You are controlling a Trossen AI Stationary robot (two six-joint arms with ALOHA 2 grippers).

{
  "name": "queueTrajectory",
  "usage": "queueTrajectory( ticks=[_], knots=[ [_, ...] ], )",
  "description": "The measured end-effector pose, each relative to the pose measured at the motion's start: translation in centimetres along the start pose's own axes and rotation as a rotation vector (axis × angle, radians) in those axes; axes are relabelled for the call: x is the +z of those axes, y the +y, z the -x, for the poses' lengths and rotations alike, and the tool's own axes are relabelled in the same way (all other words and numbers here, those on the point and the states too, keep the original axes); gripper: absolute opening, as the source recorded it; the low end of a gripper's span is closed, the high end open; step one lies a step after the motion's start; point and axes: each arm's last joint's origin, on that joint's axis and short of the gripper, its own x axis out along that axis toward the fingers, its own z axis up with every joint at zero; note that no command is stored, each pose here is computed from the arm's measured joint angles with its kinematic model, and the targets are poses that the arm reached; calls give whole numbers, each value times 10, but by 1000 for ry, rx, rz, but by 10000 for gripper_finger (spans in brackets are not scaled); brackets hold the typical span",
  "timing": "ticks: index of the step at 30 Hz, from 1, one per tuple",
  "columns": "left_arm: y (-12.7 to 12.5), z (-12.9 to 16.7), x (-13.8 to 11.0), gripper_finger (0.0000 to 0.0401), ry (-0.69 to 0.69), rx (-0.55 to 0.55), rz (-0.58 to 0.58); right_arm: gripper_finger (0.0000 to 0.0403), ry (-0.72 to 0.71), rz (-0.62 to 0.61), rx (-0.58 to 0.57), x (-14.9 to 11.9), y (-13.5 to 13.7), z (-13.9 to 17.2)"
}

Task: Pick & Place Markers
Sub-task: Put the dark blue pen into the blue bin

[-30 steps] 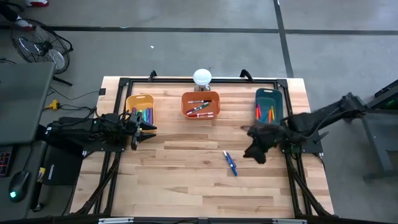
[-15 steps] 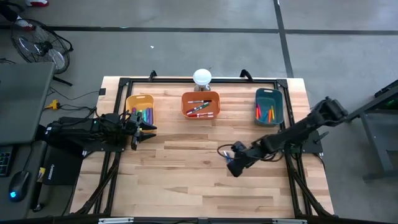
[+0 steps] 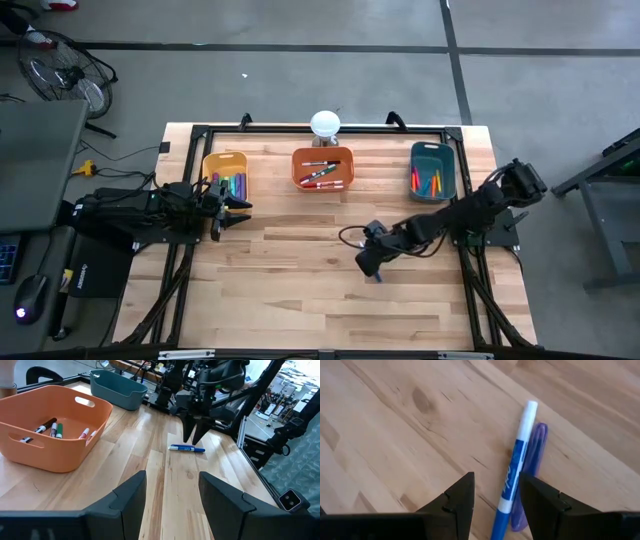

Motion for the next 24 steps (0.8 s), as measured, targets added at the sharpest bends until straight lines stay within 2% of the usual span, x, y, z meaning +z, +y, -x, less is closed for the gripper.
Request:
queueTrajectory(
  ticks=[24],
  knots=[
    [0, 0, 0, 179, 0, 0, 0, 142, -2, 43, -35, 1, -2, -15]
  ],
)
